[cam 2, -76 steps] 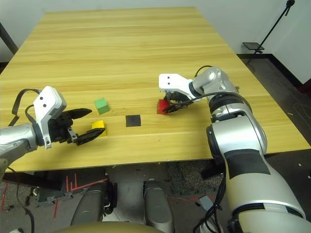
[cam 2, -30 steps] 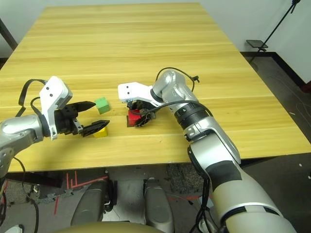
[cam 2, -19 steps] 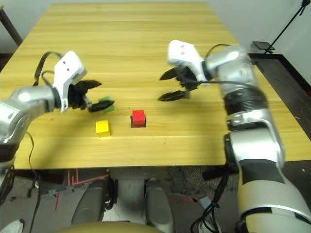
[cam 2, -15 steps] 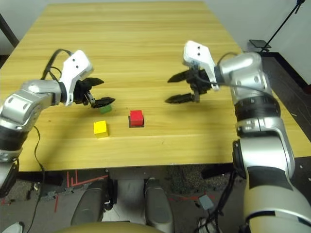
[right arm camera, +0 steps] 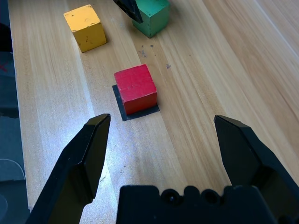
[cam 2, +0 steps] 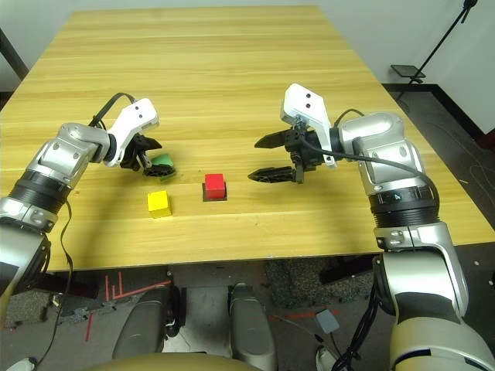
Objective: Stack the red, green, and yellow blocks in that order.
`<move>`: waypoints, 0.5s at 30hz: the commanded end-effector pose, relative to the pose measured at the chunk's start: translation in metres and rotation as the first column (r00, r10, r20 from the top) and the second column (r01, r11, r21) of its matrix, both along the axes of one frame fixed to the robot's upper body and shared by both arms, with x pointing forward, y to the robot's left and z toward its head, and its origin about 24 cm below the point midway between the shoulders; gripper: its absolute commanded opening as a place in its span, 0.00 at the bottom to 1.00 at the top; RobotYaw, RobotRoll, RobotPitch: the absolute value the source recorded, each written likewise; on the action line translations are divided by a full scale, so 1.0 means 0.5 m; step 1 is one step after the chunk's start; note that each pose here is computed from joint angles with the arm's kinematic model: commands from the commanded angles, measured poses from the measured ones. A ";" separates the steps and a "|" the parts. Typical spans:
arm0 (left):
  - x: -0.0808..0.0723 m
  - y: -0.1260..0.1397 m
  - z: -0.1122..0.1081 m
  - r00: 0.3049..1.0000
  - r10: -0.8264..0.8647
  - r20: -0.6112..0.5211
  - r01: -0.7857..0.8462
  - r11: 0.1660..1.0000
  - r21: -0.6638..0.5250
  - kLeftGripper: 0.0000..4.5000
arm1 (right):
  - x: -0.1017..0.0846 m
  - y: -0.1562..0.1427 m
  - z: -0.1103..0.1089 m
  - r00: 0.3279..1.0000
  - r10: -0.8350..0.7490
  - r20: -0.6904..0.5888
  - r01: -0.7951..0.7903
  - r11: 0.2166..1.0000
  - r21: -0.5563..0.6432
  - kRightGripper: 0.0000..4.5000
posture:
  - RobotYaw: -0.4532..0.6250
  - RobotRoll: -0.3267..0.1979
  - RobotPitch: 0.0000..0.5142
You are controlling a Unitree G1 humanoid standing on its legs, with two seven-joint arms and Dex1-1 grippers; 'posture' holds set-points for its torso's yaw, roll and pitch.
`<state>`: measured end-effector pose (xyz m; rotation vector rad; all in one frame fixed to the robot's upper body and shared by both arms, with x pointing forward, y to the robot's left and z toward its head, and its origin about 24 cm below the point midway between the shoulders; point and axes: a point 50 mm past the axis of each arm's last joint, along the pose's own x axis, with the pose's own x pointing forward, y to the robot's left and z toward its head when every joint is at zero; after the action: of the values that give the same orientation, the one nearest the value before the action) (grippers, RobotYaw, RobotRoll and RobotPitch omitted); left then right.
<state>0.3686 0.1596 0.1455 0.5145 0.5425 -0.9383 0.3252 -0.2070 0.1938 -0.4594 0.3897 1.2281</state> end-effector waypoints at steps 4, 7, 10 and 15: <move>-0.011 0.007 -0.038 0.998 0.016 -0.057 -0.015 1.000 0.007 0.91 | -0.001 0.003 0.004 1.000 0.013 0.008 -0.013 1.000 0.006 1.00 | 0.62 0.43 0.11; -0.016 0.003 -0.048 0.997 0.008 -0.079 -0.008 1.000 0.002 0.71 | 0.001 0.004 0.005 1.000 0.012 0.012 -0.013 1.000 0.007 1.00 | 0.62 0.43 0.10; -0.019 -0.006 -0.058 0.991 0.008 -0.131 -0.010 1.000 -0.016 0.48 | 0.002 0.003 0.003 1.000 0.001 0.015 -0.002 1.000 0.014 1.00 | 0.61 0.43 0.10; -0.012 -0.031 -0.024 0.994 -0.042 -0.106 0.036 0.998 -0.060 0.46 | 0.001 -0.004 0.001 1.000 -0.015 0.019 0.014 1.000 0.014 1.00 | 0.61 0.43 0.10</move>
<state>0.3595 0.1480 0.1201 0.4305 0.6378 -1.0077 0.3261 -0.2062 0.1943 -0.4493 0.3690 1.2181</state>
